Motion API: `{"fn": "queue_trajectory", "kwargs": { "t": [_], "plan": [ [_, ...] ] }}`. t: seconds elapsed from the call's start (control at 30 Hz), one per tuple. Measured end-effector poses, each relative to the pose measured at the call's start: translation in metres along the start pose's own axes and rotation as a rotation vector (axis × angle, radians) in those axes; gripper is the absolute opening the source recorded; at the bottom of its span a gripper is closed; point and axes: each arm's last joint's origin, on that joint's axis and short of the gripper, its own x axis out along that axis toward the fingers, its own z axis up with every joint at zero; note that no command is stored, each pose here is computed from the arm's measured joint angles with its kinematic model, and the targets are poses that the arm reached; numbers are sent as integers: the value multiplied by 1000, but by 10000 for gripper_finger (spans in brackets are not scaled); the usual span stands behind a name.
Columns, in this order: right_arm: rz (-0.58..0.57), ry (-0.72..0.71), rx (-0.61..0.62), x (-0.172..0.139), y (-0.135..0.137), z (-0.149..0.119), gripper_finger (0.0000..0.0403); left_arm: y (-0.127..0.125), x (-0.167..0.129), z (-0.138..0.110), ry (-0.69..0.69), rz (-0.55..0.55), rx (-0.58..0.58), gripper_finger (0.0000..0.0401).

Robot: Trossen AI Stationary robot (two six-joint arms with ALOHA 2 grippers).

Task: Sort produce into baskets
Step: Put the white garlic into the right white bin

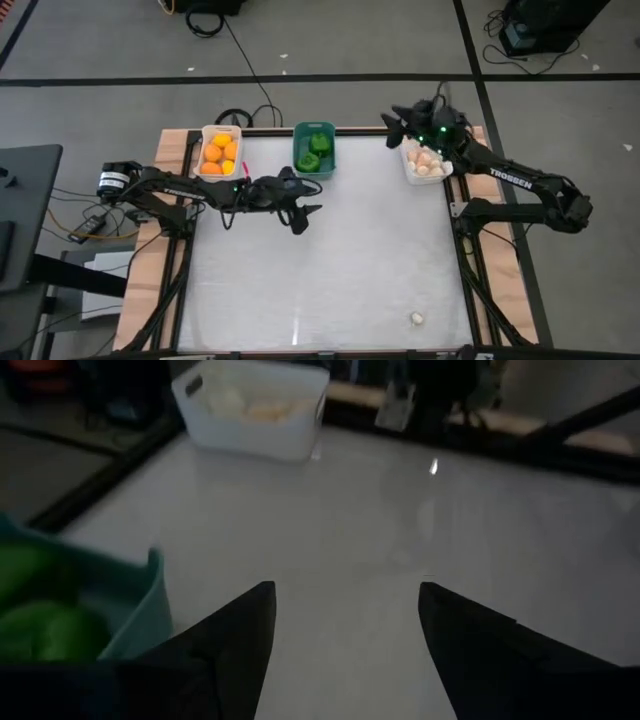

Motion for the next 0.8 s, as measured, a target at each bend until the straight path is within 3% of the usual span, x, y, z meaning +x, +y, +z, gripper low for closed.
{"fn": "queue_trajectory", "kwargs": {
  "t": [0.13,0.27,0.47,0.8],
  "plan": [
    [251,-264,-125,-2,21,23,244,-1,0,3,-34,-7,-7,252],
    [530,-305,-130,-7,39,27,244,-1,0,4,-38,-7,-8,252],
    [837,8,-68,-14,72,-3,244,-1,0,4,-37,-7,-7,252],
    [1024,723,-135,-63,123,-79,244,-1,0,4,-37,-8,-7,252]
  ]
}}
